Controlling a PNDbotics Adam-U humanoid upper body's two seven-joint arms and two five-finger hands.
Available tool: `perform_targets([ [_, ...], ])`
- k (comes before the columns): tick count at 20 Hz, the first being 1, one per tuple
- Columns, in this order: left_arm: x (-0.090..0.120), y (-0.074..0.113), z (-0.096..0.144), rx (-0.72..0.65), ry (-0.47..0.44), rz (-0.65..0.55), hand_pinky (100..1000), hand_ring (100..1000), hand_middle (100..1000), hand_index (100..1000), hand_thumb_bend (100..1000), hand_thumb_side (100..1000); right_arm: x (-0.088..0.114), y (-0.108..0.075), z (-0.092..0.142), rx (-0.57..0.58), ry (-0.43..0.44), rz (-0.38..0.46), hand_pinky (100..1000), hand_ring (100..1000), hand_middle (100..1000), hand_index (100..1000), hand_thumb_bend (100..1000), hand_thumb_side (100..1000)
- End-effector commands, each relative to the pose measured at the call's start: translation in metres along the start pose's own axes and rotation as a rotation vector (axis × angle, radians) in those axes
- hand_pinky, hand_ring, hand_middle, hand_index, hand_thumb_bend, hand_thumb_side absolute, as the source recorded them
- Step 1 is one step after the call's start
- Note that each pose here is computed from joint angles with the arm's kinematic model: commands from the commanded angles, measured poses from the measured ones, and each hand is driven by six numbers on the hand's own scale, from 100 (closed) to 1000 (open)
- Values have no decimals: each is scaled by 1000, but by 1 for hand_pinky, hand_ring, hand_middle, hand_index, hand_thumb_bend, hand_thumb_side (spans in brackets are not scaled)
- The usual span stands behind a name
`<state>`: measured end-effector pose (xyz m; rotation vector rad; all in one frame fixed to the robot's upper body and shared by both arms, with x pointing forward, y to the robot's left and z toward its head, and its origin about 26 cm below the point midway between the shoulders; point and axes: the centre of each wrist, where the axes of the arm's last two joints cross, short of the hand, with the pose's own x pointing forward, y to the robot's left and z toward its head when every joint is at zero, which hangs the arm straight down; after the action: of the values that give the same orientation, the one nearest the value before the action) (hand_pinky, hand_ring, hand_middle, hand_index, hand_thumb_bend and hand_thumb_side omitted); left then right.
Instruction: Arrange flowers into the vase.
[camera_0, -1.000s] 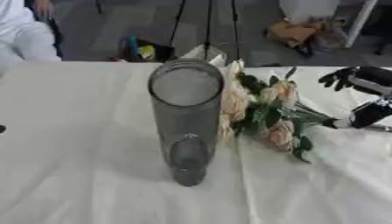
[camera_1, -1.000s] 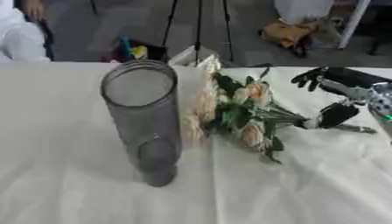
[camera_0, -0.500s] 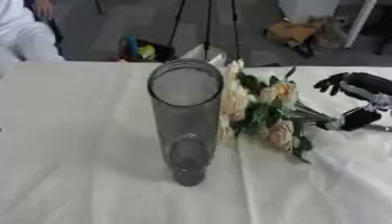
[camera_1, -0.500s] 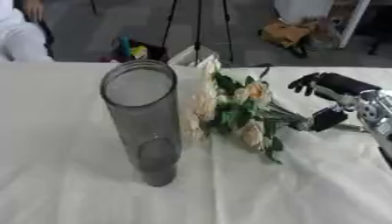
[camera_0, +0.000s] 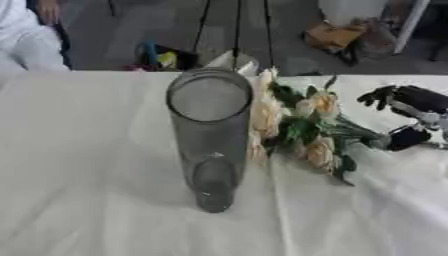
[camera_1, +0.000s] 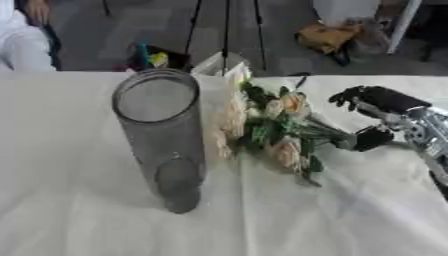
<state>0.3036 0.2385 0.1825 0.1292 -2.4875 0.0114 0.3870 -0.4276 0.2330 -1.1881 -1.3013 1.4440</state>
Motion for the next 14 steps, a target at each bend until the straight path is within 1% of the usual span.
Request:
perform_targets([
  [1, 6, -1, -3, -11, -24, 5, 556, 674, 772, 900, 100, 1000, -8, -11, 5, -26, 21, 45, 783, 730, 795, 927, 330, 354],
  [2, 5, -1, -3, -11, -24, 5, 556, 674, 771, 900, 100, 1000, -9, -10, 5, -24, 23, 50, 786, 736, 815, 933, 325, 355],
  [4, 5, -1, -3, -10, -24, 5, 556, 674, 771, 900, 100, 1000, -11, -9, 6, -20, 25, 64, 785, 737, 820, 937, 323, 358],
  [7, 5, -1, -3, -12, -23, 6, 556, 674, 771, 900, 100, 1000, -12, -9, 6, -21, 26, 75, 781, 731, 812, 932, 338, 356],
  [9, 6, -2, -3, -13, -24, 7, 557, 674, 772, 900, 100, 1000, -13, -9, 6, -24, 29, 77, 781, 733, 815, 933, 332, 357],
  [14, 5, -1, -3, -13, -23, 5, 557, 674, 771, 900, 100, 1000, -14, -7, 6, -26, 30, 73, 783, 733, 801, 929, 346, 352],
])
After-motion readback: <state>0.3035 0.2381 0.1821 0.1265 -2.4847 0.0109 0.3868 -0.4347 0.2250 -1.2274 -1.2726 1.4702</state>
